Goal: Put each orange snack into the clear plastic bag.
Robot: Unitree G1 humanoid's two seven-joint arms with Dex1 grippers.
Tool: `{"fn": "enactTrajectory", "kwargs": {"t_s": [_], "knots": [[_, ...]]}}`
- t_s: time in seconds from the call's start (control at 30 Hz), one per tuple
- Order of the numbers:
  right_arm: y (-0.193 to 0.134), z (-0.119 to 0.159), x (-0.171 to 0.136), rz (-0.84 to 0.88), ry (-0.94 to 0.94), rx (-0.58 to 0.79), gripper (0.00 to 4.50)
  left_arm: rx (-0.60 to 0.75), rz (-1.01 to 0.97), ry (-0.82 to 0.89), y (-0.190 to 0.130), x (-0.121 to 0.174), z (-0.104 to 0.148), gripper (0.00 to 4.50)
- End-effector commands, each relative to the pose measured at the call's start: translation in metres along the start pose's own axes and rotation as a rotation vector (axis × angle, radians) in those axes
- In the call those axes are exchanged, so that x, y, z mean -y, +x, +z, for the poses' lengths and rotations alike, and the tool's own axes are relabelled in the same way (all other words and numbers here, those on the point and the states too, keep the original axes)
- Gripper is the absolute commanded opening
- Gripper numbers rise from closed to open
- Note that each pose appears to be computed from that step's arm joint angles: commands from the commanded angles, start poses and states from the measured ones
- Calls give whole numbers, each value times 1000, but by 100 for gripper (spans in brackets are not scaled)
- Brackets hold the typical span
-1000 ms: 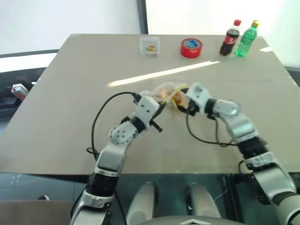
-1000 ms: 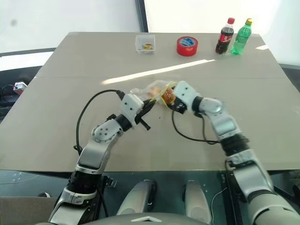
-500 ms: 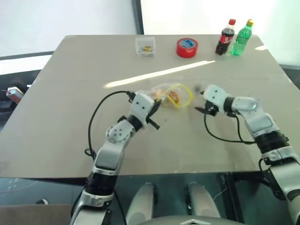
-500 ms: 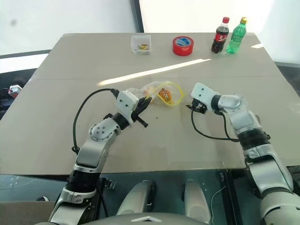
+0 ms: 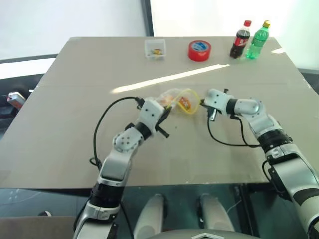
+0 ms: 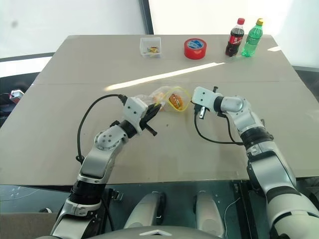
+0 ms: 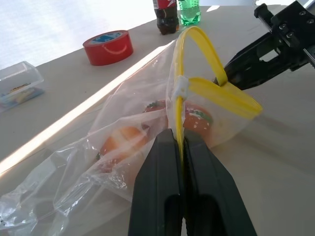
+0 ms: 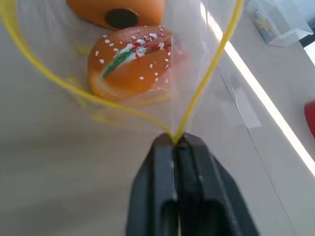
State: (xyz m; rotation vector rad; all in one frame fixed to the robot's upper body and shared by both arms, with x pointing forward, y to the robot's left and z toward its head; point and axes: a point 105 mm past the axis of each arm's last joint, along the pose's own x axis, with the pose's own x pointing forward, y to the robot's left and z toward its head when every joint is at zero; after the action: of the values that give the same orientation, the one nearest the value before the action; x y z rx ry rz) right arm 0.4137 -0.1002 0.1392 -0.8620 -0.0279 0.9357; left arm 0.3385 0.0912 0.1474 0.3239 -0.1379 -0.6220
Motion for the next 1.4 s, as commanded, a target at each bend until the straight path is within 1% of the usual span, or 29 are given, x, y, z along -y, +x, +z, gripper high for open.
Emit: {"fn": "enactTrajectory", "kwargs": {"t_s": [0.03,0.13,0.2,0.27,0.37,0.43,0.5,0.6,0.7,0.73,0.8,0.87,0.93,1.03,1.13,1.4], "knots": [[-5,13,14,-37,-32,46,2,50,10,24,-2,-2,13,0],[-14,18,26,-76,-19,65,2,48,0,54,-2,-3,15,0],[-29,24,41,-97,-43,62,2,53,-16,124,-2,-9,25,0],[-46,31,51,-83,-72,49,2,50,-48,175,-2,-14,36,0],[-77,41,61,-29,-101,-6,2,40,-133,159,-3,-15,51,0],[-93,51,69,-37,-113,-25,2,41,-151,170,-3,-19,60,0],[-104,58,77,-72,-119,-34,2,38,-163,192,-1,-19,63,0],[-111,49,70,-43,-106,-87,85,22,-174,215,4,-15,58,0],[-114,39,60,-29,-155,-159,226,10,-198,237,8,-7,53,0],[-117,39,56,-9,-156,-164,226,9,-203,239,8,-5,52,0],[-123,49,48,30,-143,-139,226,11,-214,248,9,-2,53,0],[-124,67,44,44,-142,-80,226,14,-213,254,10,-1,54,0],[-119,85,37,61,-160,-15,226,14,-218,292,9,-1,56,0],[-107,99,25,103,-202,30,226,3,-238,398,9,0,59,0],[-94,114,16,133,-239,92,226,18,-240,429,11,1,68,0],[-67,132,2,191,-332,169,226,26,-279,493,11,5,79,0]]}}
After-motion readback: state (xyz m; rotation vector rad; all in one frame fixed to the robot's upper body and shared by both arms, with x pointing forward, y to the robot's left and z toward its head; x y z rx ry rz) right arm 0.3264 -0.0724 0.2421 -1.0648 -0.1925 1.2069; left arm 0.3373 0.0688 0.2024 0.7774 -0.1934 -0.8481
